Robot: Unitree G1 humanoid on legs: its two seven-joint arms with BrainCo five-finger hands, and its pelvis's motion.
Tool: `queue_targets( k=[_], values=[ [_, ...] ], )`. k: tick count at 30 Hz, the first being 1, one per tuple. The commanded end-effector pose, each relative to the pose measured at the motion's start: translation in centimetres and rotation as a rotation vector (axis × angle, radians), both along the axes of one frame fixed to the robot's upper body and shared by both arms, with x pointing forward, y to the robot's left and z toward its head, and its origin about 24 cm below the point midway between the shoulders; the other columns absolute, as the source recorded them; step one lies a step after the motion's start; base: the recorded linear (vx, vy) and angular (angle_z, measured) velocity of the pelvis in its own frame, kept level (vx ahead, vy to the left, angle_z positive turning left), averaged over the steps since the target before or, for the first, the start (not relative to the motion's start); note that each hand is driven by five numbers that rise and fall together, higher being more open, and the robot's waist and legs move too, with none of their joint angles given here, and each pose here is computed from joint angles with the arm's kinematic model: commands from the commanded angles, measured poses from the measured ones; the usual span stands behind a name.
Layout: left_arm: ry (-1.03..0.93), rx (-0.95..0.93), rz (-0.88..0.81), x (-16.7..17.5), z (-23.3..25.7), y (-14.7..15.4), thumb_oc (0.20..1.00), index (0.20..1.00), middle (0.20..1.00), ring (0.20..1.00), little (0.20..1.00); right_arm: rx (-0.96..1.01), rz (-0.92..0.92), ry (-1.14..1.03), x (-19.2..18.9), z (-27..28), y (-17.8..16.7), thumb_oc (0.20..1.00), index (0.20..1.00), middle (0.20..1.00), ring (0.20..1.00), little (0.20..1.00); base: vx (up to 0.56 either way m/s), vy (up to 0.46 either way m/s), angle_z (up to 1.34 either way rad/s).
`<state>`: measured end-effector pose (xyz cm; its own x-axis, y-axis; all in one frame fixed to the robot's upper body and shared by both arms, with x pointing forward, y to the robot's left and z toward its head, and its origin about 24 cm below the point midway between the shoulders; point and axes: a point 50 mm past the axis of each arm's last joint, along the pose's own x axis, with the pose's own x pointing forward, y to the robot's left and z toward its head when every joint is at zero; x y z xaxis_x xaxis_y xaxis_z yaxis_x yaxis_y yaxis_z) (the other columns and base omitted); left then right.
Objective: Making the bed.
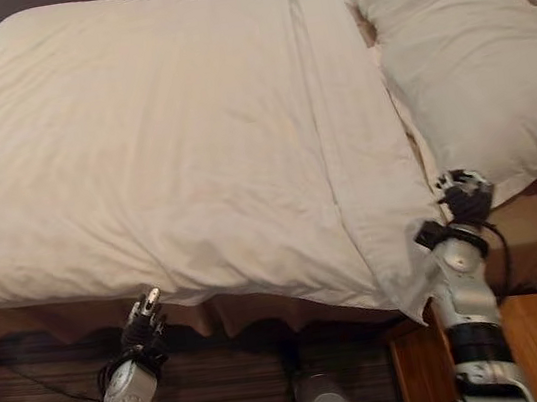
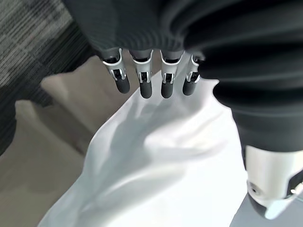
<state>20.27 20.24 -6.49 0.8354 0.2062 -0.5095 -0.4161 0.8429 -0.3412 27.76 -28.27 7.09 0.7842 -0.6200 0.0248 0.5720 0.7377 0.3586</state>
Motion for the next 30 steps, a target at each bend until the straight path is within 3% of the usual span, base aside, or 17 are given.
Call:
queue_targets(
  k=[1, 9, 13, 17, 22, 23, 28, 30],
  values=[
    [-0.043, 0.023, -0.015, 0.6, 0.5, 0.9, 1.0, 1.0, 1.0, 1.0, 1.0, 0.225, -0.002, -0.43, 2.0, 5.8, 0.7, 0.2, 0.2, 0.2, 0.2, 0.2, 0.02, -0.051, 0.21],
    [-0.067, -0.014, -0.02, 0.8, 0.3, 0.5, 1.0, 1.0, 1.0, 1.0, 1.0, 0.19, 0.105, -0.516, 5.6, 10.5, 2.9, 0.2, 0.2, 0.2, 0.2, 0.2, -0.01, -0.024, 0.07],
    [-0.1, -0.008, -0.031, 1.2, 0.7, 0.6, 1.0, 1.0, 1.0, 1.0, 1.0, 0.101, 0.075, -0.467, 7.0, 12.3, 1.1, 0.2, 0.2, 0.2, 0.2, 0.2, -0.07, -0.011, -0.01],
    [-0.094, 0.011, -0.015, 1.1, 0.6, 1.7, 1.0, 1.0, 1.0, 1.0, 1.0, 0.043, -0.024, -0.347, 7.0, 12.0, -3.0, 0.2, 0.2, 0.2, 0.2, 0.2, -0.05, -0.008, -0.04],
    [-0.035, -0.018, 0.005, 0.5, -0.6, 1.9, 1.0, 1.0, 1.0, 1.0, 1.0, 0.222, -0.138, -0.205, 4.8, 5.1, -5.4, 0.2, 0.2, 0.2, 0.2, 0.2, 0.03, 0.022, -0.08],
    [-0.011, -0.039, 0.016, 0.5, -1.1, 1.7, 1.0, 1.0, 1.0, 1.0, 1.0, 0.322, -0.184, -0.151, 3.3, 1.5, -5.6, 0.2, 0.2, 0.2, 0.2, 0.2, 0.05, 0.032, 0.02],
    [0.03, -0.074, 0.021, 0.3, -1.9, 1.0, 1.0, 1.0, 1.0, 1.0, 1.0, 0.469, -0.274, -0.065, -0.3, -4.5, -5.1, 0.2, 0.2, 0.2, 0.2, 0.2, 0.06, 0.027, 0.03],
    [0.05, -0.103, 0.008, 0.5, -2.3, -0.1, 1.0, 1.0, 1.0, 1.0, 1.0, 0.526, -0.331, 0.069, -3.4, -8.8, -4.6, 0.2, 0.2, 0.2, 0.2, 0.2, 0.07, 0.049, 0.02]
  ],
)
